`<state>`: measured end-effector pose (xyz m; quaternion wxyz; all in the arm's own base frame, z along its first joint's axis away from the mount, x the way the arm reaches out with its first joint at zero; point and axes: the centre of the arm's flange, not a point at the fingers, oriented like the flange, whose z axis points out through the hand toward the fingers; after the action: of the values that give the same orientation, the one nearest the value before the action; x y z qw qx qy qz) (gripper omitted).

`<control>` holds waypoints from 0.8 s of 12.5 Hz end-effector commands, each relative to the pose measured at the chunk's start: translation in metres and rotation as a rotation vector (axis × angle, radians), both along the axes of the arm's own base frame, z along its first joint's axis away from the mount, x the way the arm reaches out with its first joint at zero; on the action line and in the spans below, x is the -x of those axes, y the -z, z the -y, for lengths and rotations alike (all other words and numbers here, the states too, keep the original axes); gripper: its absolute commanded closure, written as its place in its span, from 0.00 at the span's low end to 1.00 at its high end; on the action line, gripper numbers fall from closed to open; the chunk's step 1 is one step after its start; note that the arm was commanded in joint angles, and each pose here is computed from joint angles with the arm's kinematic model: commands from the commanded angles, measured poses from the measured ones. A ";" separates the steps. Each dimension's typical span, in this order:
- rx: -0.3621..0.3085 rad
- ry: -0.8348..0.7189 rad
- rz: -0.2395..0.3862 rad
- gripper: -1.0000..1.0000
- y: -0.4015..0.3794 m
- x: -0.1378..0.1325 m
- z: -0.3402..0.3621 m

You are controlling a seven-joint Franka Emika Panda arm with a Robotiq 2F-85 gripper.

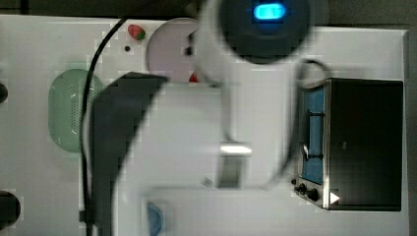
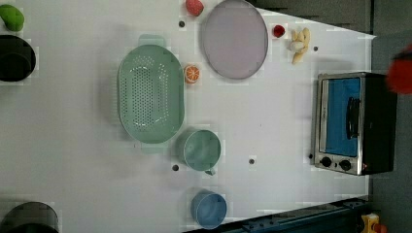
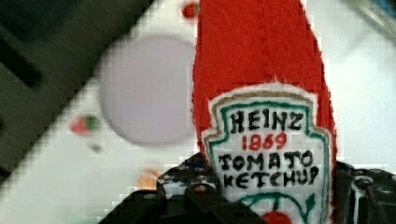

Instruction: Pick Ketchup from oven and place it on table.

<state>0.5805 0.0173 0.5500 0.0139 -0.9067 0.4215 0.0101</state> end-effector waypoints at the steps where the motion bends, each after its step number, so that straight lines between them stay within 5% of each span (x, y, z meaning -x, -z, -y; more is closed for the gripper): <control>1: 0.028 0.085 -0.085 0.38 0.085 0.005 0.042; 6: 0.048 0.080 -0.141 0.38 0.232 0.051 0.042; 10: 0.070 0.071 -0.131 0.38 0.300 0.059 0.038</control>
<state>0.5268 -0.0291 0.2870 -0.0189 -0.8860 0.4621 0.0342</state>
